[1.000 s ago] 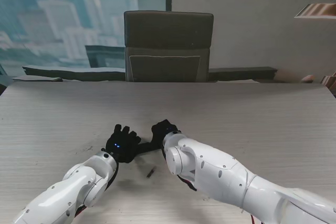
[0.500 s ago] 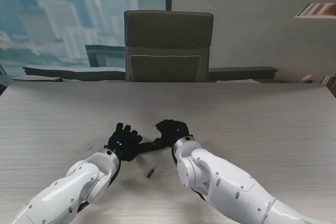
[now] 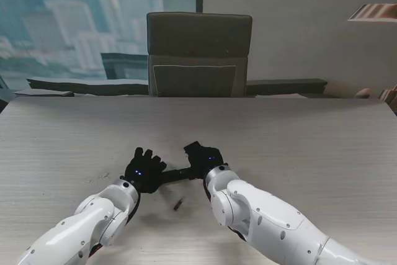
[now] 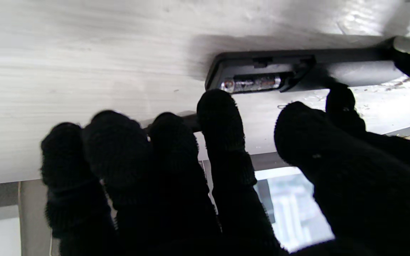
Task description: Install the batteries into the remote control and close the cover
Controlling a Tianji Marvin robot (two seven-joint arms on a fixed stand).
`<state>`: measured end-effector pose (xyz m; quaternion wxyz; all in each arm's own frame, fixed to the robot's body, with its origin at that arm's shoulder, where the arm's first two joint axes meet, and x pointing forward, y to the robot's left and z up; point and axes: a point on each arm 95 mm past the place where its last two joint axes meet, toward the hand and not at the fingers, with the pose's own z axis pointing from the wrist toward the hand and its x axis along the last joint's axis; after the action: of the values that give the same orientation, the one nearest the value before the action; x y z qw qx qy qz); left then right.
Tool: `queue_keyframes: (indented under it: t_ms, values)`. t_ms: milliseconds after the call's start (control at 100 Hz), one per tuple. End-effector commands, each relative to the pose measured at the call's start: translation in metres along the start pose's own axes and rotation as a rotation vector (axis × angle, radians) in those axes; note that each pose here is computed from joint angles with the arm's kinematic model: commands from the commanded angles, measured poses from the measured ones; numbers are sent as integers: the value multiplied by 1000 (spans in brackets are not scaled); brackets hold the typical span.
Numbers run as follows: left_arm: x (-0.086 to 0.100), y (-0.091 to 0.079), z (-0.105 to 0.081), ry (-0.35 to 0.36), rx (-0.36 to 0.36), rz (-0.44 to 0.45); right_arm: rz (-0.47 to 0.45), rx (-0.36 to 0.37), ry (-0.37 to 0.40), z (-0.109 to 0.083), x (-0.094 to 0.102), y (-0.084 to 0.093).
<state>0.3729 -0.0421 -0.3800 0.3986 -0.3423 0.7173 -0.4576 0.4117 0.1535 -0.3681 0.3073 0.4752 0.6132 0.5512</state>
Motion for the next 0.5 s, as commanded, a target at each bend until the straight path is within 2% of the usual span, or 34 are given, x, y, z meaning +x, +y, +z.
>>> queue_keyframes:
  t_ms: [0,230,490]
  values:
    - [5,19,-5,10,-69,0,2,26,-11,5,-2,-6]
    - [3,19,-6,2,-69,-2,17,53,-64,20,-8,-14]
    - [3,19,-6,1,-67,-3,5,88,-72,24,-9,-21]
